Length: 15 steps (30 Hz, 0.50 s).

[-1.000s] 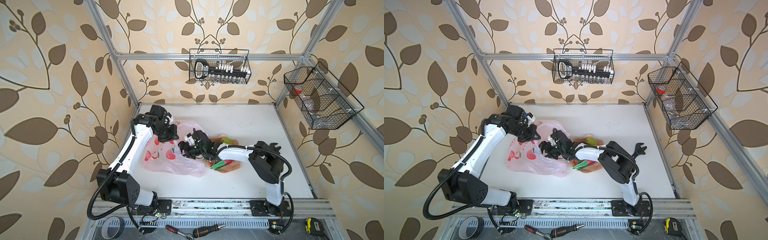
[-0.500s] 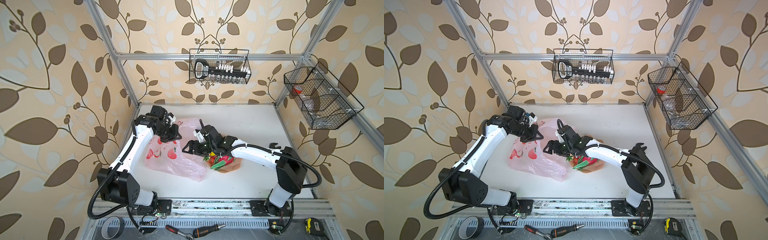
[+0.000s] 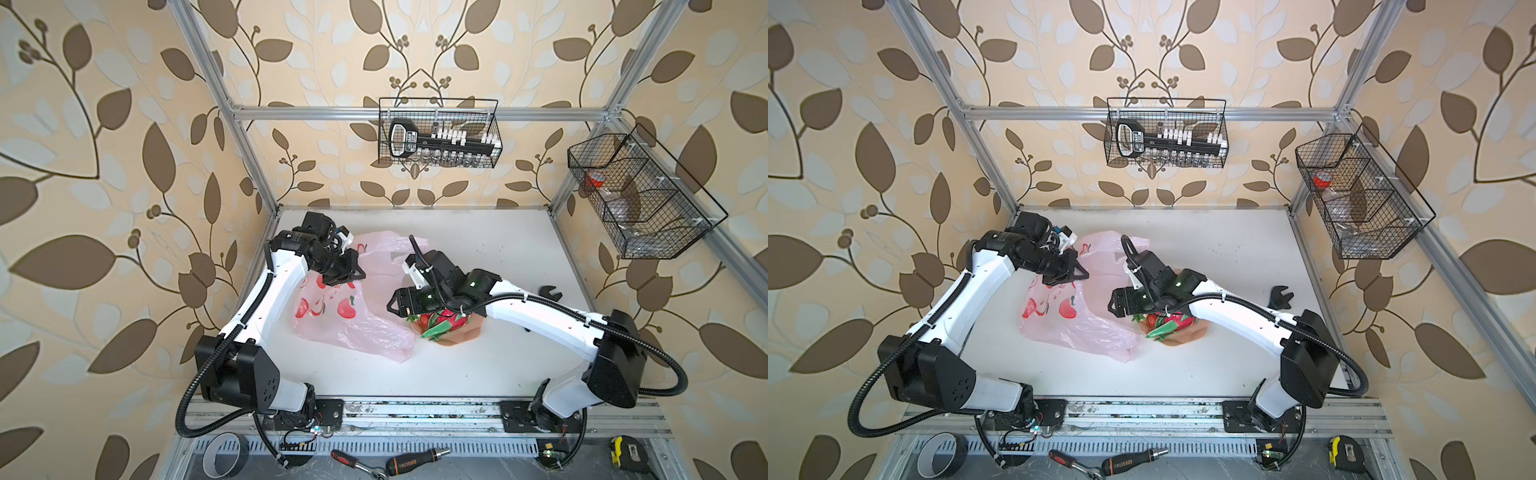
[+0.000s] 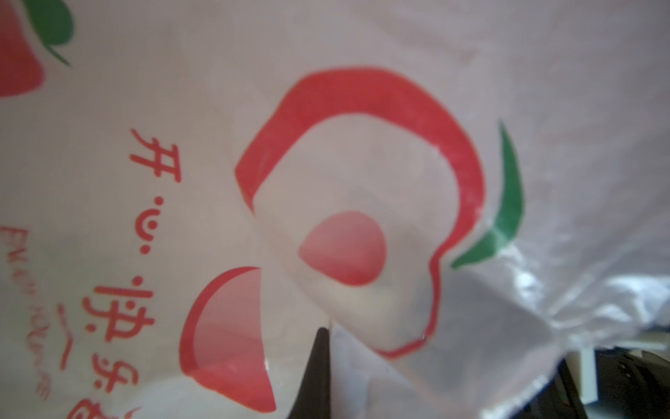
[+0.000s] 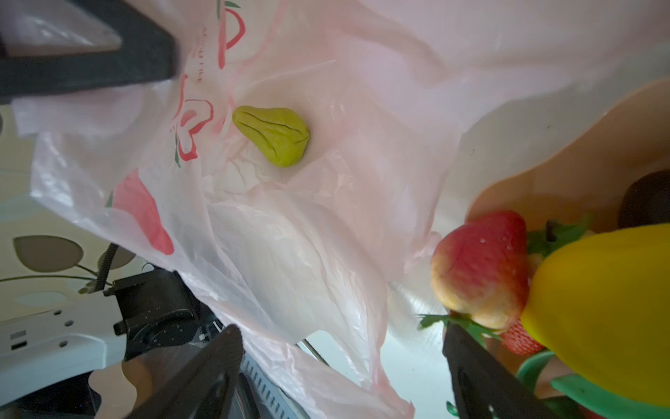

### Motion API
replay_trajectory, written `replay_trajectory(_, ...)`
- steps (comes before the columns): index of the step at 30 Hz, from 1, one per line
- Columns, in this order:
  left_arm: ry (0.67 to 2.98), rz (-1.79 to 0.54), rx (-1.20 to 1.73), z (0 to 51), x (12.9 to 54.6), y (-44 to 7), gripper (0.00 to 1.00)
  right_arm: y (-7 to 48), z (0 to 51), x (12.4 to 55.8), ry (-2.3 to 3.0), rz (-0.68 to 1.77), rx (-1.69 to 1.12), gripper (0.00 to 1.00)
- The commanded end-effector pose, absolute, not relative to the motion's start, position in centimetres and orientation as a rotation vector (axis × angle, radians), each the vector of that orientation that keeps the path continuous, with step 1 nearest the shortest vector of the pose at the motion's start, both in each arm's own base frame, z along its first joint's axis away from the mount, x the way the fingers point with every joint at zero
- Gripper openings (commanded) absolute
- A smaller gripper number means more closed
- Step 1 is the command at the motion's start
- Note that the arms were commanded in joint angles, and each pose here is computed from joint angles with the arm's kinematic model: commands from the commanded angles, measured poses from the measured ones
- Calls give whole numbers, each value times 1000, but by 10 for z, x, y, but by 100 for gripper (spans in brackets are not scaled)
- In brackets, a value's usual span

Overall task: Place the fruits into the plastic bag
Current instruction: 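Withdraw the right gripper from the bag and move it over the plate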

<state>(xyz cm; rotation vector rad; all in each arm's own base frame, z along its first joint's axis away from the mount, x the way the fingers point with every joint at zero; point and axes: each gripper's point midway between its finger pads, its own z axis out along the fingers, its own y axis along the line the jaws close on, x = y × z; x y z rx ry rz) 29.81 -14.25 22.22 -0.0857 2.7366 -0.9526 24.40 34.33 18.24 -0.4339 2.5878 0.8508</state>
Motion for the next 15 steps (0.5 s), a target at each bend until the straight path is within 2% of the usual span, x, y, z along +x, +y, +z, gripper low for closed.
replay_trajectory(1,2705,-991,-63,231,295,-145,0,323,162,225,2628,782,-551,87)
replay_trajectory(7,2705,-989,-66,232,297,-146,0,302,158,210,2619,825,-539,87)
replay_trajectory(15,2714,-981,-71,229,299,-145,0,286,171,210,2575,850,-469,88)
